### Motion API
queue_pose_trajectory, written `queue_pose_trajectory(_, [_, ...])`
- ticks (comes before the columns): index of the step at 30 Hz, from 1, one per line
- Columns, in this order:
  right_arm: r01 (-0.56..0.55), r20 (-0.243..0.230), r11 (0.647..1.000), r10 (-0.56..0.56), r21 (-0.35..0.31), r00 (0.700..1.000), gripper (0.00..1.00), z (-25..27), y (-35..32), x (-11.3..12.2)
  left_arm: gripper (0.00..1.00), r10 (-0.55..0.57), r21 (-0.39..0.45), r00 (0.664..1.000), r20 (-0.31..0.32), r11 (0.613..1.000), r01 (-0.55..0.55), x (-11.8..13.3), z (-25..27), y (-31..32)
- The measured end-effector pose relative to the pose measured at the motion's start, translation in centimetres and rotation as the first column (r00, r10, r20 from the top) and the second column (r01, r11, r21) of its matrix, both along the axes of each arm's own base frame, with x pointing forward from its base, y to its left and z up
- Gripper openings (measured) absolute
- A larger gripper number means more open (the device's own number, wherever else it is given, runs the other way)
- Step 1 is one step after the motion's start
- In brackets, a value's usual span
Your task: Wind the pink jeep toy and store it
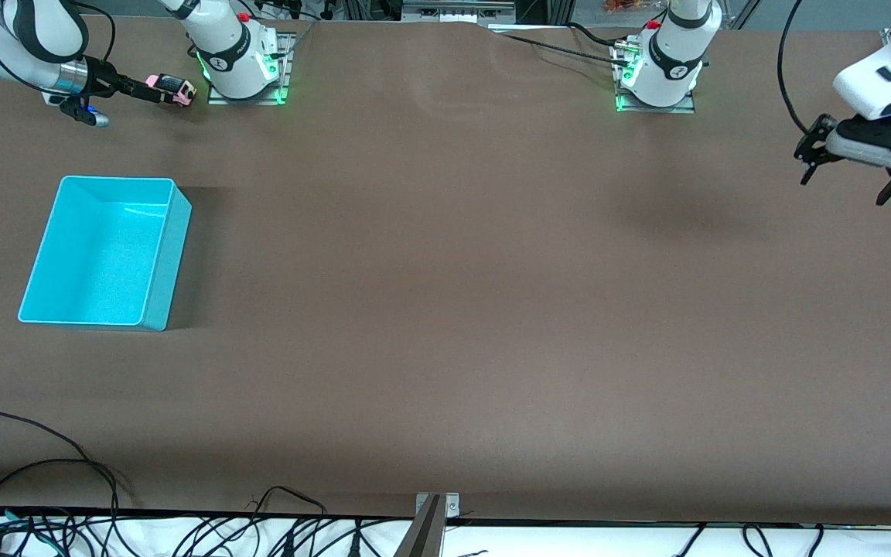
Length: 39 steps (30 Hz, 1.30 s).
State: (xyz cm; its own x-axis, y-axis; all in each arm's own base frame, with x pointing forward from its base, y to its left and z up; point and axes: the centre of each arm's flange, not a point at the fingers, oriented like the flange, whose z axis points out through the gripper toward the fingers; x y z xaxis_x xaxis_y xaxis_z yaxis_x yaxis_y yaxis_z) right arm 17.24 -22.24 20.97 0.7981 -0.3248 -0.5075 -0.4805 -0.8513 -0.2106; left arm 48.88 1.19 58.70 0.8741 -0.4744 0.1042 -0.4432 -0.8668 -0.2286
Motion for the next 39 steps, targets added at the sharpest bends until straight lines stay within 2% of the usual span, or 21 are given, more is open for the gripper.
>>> queue_pose_trajectory(7, [0.068,0.037,0.998,-0.068,0.006,0.997,1.00,-2.1,-2.0,-3.4,1.00,0.142,-0.062,0.989,-0.038,0.988,-0.144,-1.0,3.9,0.1])
queue_pose_trajectory(12, [0.086,0.026,0.996,-0.086,-0.007,0.996,1.00,-2.8,-2.4,-4.4,1.00,0.216,-0.095,0.975,-0.058,0.971,-0.221,-1.4,4.8,-0.1])
queue_pose_trajectory(17, [0.089,0.003,0.996,-0.089,-0.020,0.996,1.00,-3.2,-2.6,-4.7,1.00,0.235,-0.118,0.970,-0.069,0.963,-0.242,-1.4,4.7,-0.3])
queue_pose_trajectory(26, [0.184,-0.056,0.980,-0.188,-0.071,0.981,1.00,-3.5,-2.6,-5.0,1.00,0.239,-0.120,0.968,-0.074,0.962,-0.247,-1.2,4.5,-0.1])
queue_pose_trajectory(39, [0.281,-0.102,0.952,-0.294,-0.122,0.950,1.00,-3.5,-2.6,-5.1,1.00,0.246,-0.124,0.966,-0.076,0.959,-0.254,-1.1,4.4,0.3])
